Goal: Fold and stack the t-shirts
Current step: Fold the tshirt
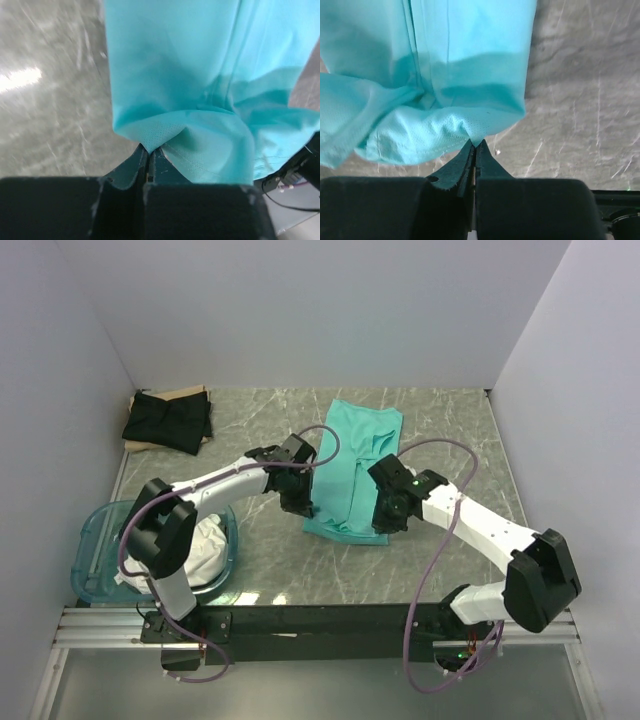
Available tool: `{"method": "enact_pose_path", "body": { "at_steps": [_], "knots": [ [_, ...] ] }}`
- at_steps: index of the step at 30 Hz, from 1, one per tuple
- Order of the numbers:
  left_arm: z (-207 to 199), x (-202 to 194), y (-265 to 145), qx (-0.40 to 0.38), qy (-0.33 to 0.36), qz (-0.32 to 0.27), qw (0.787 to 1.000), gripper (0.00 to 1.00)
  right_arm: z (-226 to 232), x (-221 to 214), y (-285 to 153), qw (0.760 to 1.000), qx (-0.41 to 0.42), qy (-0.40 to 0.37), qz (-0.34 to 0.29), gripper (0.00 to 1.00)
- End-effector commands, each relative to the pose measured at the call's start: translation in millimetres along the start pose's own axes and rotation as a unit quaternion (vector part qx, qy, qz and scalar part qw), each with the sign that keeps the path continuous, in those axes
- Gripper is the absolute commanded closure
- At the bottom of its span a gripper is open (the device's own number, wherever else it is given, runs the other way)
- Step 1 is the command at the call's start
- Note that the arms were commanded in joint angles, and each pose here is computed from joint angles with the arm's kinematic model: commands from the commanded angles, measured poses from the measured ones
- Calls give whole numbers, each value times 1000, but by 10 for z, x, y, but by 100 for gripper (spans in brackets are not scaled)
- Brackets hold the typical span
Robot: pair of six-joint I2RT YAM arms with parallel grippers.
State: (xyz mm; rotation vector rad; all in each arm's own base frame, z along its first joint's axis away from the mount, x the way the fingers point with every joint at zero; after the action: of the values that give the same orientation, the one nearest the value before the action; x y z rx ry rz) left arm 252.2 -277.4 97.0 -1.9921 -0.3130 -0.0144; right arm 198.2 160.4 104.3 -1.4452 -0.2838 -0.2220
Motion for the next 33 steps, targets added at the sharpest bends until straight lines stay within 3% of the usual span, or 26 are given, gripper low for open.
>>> {"method": "enact_pose_path", "body": {
  "at_steps": [1, 24, 33],
  "knots": [
    [-174, 291, -26, -27, 14, -21, 999, 100, -46, 277, -40, 999, -12, 3, -31, 100],
    [-527, 1381, 306, -86, 12, -25, 996, 100, -345, 1314, 224, 998, -41, 14, -37, 100],
    [-522, 1531, 499, -112, -2, -8, 994, 100, -458, 1482, 421, 998, -49, 12, -29, 100]
  ]
}}
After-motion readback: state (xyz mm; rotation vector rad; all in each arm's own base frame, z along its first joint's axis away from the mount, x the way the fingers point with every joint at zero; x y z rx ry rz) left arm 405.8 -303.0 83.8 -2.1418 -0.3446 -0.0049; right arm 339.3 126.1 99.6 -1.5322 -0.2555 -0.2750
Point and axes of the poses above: each gripper's point midway between its finger pads, its own y axis out along the fingers, its own z axis along the line the jaws close on, x = y × z, the point moved 2 cm from there along -y, back along the fingers, and after that the axes turned 15 degrees about -y, right-handed, at the moved point
